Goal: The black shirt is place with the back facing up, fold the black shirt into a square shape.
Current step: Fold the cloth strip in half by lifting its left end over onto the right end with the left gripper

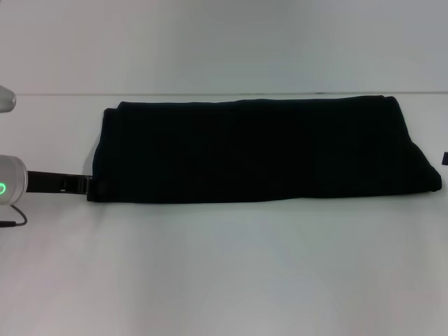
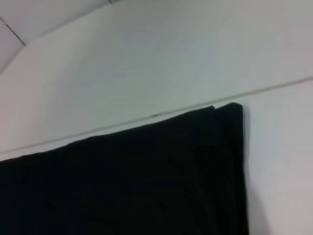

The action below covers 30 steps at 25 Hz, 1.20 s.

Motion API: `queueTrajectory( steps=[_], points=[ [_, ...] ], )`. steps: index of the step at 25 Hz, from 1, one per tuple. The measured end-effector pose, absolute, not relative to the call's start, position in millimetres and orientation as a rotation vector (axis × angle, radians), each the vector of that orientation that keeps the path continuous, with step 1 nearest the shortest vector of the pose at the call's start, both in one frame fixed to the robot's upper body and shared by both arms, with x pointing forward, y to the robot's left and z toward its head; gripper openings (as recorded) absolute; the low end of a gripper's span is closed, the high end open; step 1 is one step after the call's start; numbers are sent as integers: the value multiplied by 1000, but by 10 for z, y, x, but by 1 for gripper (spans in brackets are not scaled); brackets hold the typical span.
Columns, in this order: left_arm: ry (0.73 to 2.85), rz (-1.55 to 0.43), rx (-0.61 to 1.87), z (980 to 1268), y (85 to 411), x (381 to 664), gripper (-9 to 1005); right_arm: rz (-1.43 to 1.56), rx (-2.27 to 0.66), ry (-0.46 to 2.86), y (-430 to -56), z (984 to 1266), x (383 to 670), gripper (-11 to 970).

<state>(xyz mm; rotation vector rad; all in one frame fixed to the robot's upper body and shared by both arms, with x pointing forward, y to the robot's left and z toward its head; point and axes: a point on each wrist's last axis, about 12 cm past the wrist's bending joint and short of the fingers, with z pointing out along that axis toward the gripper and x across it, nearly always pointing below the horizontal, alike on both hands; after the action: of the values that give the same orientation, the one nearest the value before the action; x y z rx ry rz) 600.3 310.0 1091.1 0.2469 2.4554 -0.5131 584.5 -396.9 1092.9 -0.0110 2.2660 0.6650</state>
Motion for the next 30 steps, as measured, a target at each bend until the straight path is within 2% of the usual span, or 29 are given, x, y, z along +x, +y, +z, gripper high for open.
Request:
queueTrajectory(
  steps=[13,22,28,30],
  points=[
    [2448,-509,259,10943,3090,6035,-4,626,19,2339,-3656,10710,5979,586],
    [2441,-501,276,10969,3091,6058,0,630,33,2345,-3602,10657,5977,525],
    [2440,-500,278,10975,3089,6065,1,626,27,2344,-3595,10652,5975,333],
    [2440,-500,279,10975,3090,6065,1,624,29,2344,-3604,10651,5968,237]
  ],
)
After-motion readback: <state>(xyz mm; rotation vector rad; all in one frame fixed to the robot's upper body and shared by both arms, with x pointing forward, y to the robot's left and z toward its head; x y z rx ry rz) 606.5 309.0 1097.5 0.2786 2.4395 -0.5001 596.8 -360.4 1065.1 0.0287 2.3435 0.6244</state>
